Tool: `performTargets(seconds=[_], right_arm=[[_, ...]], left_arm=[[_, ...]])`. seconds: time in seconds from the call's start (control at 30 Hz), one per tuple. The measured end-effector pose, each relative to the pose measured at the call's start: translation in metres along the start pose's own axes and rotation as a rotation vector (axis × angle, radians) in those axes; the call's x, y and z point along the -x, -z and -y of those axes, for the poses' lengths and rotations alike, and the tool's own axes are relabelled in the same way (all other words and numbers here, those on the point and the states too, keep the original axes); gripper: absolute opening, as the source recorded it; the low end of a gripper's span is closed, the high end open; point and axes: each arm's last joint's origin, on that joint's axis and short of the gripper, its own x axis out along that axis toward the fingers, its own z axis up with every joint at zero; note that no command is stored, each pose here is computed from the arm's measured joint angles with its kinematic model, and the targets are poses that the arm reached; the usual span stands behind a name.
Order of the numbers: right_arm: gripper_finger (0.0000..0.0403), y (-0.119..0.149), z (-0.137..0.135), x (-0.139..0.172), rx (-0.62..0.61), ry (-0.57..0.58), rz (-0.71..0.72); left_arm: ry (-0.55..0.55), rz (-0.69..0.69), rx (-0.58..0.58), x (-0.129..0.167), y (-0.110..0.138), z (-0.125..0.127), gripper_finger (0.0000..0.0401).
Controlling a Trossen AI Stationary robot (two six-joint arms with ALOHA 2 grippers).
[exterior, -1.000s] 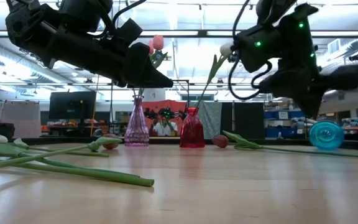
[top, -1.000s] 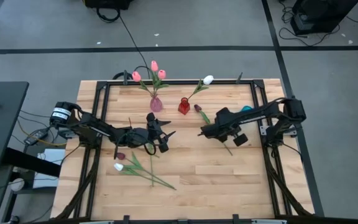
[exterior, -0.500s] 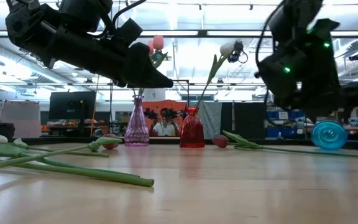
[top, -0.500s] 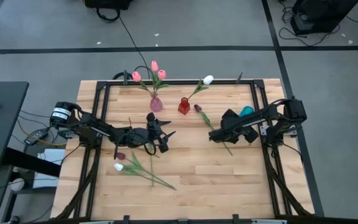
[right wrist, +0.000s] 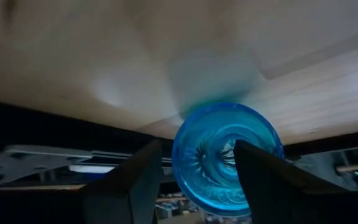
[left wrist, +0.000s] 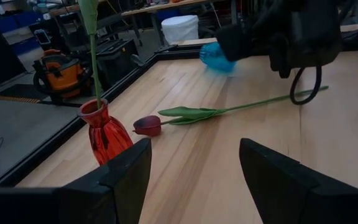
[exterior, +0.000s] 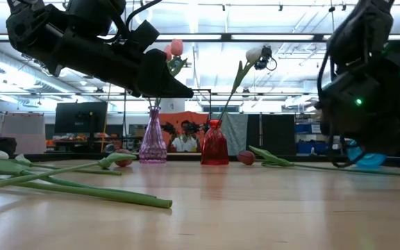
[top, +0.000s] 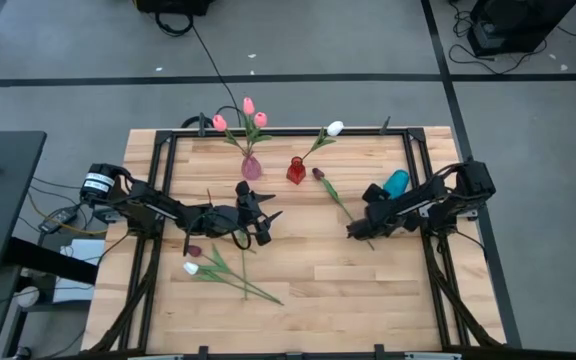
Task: Sort flowers into vase by color
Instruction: Move the blue vase to the center of the table
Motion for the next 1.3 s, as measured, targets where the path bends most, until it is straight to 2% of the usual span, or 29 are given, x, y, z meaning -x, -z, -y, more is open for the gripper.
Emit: performTargets(seconds=[0.13,0.27,0.6,0.77,0.93,1.13,1.2,1.3], right_arm=[[0.0196,-0.001,-0.005,-0.009,0.020,0.053,-0.033],[0.0161,-0.002,-0.008,-0.016,0.045,0.107,-0.059],[0.0011,-0.002,-0.009,-0.017,0.047,0.084,-0.041],[0.0010,0.000,0.002,-0.002,0.020,0.088,-0.046],[0.0007,0.008,0.022,0.030,-0.110,0.079,0.000],[0.0006,0.025,0.044,0.076,-0.281,0.078,0.224],[0.0011,0.036,0.049,0.083,-0.311,0.040,0.303],[0.0039,0.053,0.053,0.081,-0.345,-0.013,0.324]], left_arm=[[0.000,0.000,0.000,0.000,0.000,0.000,0.0249],[0.000,0.000,-0.004,0.000,0.000,0.000,0.0249],[-0.017,-0.001,-0.027,0.000,0.000,0.000,0.0249],[-0.021,-0.001,-0.019,0.000,0.000,-0.001,0.0249],[-0.022,-0.001,-0.015,0.000,0.000,-0.001,0.0249],[-0.022,-0.001,-0.015,0.000,0.000,-0.001,0.0249],[-0.022,-0.001,-0.014,0.000,0.000,-0.001,0.0249],[-0.022,-0.001,-0.014,0.000,0.000,-0.001,0.0249]])
